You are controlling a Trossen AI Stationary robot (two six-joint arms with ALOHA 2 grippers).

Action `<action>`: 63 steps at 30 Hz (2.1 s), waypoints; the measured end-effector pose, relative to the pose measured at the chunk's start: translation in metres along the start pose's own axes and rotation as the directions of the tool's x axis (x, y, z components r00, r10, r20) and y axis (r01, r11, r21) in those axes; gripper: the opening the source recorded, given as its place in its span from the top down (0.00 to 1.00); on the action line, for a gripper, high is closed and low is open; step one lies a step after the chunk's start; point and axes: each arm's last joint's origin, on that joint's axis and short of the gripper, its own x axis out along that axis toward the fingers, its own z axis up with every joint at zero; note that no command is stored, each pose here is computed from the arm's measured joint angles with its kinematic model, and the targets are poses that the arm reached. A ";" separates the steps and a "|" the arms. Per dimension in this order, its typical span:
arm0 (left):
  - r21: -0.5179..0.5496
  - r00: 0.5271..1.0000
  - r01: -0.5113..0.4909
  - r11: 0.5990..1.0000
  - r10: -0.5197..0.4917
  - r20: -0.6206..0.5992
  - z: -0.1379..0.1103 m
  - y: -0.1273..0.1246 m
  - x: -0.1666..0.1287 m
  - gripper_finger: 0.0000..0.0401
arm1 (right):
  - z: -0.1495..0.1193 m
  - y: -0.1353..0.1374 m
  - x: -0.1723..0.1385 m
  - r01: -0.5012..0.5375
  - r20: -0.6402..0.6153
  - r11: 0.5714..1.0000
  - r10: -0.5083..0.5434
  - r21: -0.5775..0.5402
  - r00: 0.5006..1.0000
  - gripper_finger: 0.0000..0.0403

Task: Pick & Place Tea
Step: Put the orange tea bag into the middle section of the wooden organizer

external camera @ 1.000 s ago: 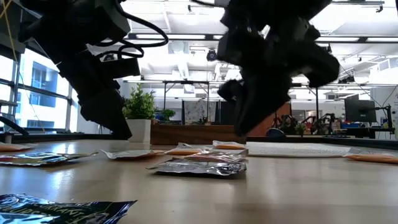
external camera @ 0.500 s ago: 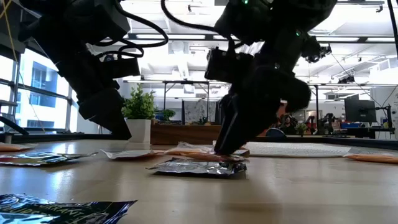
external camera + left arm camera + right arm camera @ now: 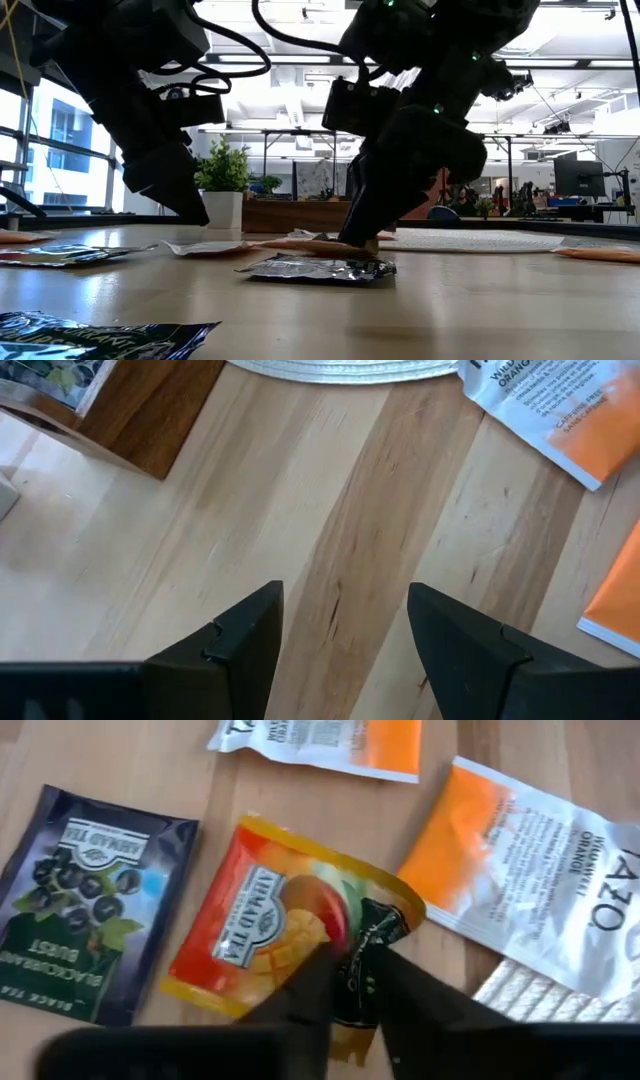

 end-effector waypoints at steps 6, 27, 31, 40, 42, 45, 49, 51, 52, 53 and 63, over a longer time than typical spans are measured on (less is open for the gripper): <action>0.000 1.000 0.005 1.000 -0.005 -0.003 0.000 0.000 0.000 0.47 | 0.009 -0.001 -0.016 0.021 0.052 0.996 -0.016 -0.083 0.999 0.95; -0.003 1.000 -0.004 1.000 0.004 0.010 0.001 0.000 0.000 0.47 | 0.052 -0.137 -0.062 0.697 0.240 0.399 -0.740 -0.596 0.628 0.99; -0.007 1.000 -0.010 1.000 0.010 0.016 0.001 0.000 0.000 0.47 | 0.048 -0.149 -0.058 0.672 0.243 0.445 -0.697 -0.592 0.675 0.98; -0.006 1.000 -0.008 1.000 0.008 0.012 0.001 0.000 0.000 0.47 | 0.041 -0.159 -0.040 0.647 0.225 0.484 -0.671 -0.588 0.707 0.97; -0.005 1.000 -0.004 1.000 0.004 0.010 0.001 0.000 0.000 0.47 | 0.039 -0.161 -0.035 0.641 0.212 0.483 -0.676 -0.596 0.706 0.96; -0.005 1.000 -0.003 1.000 0.003 0.009 0.001 0.000 0.000 0.47 | 0.035 -0.163 -0.031 0.627 0.183 0.498 -0.677 -0.599 0.713 0.94; -0.005 1.000 0.000 1.000 0.000 0.007 0.001 0.000 0.000 0.47 | 0.036 -0.163 -0.031 0.663 0.188 0.536 -0.686 -0.523 0.703 0.89; -0.005 1.000 0.000 1.000 0.000 0.007 0.001 0.000 0.000 0.47 | 0.036 -0.162 -0.031 0.680 0.181 0.551 -0.697 -0.484 0.694 0.86; -0.005 1.000 0.001 1.000 -0.001 0.007 0.001 0.000 0.000 0.47 | 0.036 -0.161 -0.032 0.687 0.180 0.550 -0.703 -0.475 0.688 0.85; -0.005 1.000 0.001 1.000 -0.001 0.007 0.001 0.000 0.000 0.47 | 0.037 -0.160 -0.032 0.688 0.182 0.550 -0.704 -0.473 0.687 0.83; -0.001 1.000 0.010 1.000 -0.010 0.001 0.000 -0.001 0.000 0.47 | 0.040 -0.149 -0.031 0.697 0.194 0.553 -0.702 -0.456 0.685 0.74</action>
